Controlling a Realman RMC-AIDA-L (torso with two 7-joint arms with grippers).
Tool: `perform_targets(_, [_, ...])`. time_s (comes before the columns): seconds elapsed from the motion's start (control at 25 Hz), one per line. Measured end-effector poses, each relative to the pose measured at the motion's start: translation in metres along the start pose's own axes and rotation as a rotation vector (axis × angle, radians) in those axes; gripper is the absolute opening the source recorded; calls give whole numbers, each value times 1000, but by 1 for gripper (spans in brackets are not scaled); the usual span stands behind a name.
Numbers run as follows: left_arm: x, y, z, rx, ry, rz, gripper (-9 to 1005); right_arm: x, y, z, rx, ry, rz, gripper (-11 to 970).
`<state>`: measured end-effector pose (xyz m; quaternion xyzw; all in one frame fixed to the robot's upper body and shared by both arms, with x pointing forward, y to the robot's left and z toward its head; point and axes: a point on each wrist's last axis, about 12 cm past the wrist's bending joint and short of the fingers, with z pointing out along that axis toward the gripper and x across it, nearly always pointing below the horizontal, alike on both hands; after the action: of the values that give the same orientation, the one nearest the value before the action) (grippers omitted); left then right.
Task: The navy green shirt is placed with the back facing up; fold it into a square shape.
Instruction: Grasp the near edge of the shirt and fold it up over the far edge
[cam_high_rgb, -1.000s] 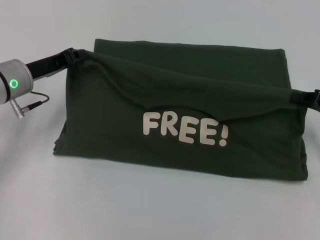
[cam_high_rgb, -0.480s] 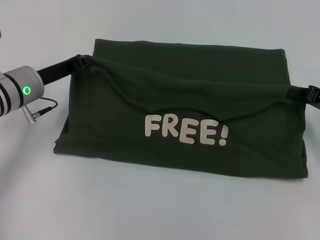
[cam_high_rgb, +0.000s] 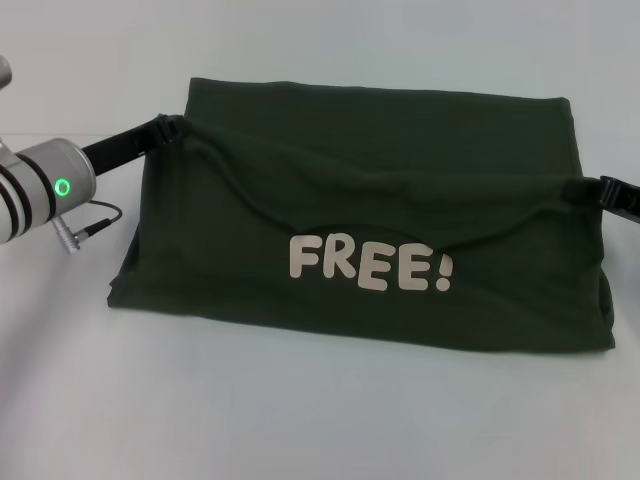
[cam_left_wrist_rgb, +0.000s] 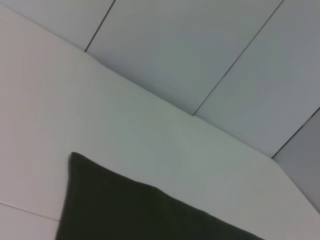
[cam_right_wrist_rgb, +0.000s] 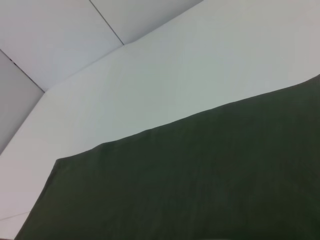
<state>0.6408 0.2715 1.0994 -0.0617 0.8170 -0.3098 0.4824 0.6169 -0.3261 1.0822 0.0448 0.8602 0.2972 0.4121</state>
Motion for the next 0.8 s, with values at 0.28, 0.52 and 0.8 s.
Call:
perform_targets(0.28, [16, 4, 14, -107, 4, -41, 51, 3, -1, 5, 38, -12, -2, 186])
perform_targets(0.52, [25, 9, 20, -193, 5, -65, 169, 5, -4, 4, 60, -15, 4, 272])
perform_targets(0.8, [25, 11, 15, -160, 32, -34, 342, 10, -13, -9, 33, -4, 50, 582])
